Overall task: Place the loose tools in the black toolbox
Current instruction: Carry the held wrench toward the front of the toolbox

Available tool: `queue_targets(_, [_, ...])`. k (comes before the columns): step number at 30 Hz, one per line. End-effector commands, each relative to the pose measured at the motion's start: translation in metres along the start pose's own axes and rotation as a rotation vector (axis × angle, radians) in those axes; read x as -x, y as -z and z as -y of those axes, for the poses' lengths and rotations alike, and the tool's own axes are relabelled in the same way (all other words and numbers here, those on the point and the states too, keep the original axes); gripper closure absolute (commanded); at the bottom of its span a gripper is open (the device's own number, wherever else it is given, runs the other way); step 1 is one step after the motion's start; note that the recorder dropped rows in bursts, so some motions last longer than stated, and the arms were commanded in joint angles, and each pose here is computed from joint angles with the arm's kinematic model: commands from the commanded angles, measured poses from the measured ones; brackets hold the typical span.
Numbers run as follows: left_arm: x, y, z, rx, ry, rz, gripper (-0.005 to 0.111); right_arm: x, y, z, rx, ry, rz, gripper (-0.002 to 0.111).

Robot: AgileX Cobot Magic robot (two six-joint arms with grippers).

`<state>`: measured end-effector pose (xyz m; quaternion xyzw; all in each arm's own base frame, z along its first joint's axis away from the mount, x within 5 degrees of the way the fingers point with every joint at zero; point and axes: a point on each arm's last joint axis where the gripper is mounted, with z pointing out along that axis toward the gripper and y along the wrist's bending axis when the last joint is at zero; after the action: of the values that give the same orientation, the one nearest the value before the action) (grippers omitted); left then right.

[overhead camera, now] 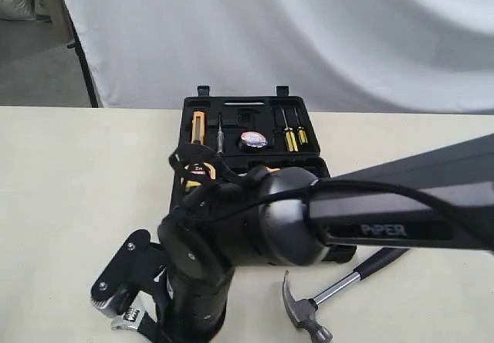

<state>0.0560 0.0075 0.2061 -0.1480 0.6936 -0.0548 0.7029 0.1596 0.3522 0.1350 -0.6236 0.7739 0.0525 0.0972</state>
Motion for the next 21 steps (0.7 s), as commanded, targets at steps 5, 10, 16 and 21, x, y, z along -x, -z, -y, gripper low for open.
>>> queue_targets(5, [0.002,0.0,-0.001,0.021,0.0,0.02,0.106,0.007,0.012,0.01,-0.018,-0.073,0.117,0.109])
queue_targets(10, [0.002,0.0,-0.001,0.021,0.0,0.02,0.106,0.026,0.019,0.013,-0.022,-0.221,0.292,0.108])
queue_targets(16, [0.002,0.0,-0.001,0.021,0.0,0.02,0.106,0.039,0.018,0.001,-0.022,-0.229,0.398,0.085])
queue_targets(21, [0.002,0.0,-0.001,0.021,0.0,0.02,0.106,0.041,0.007,0.002,-0.018,-0.23,0.344,0.035])
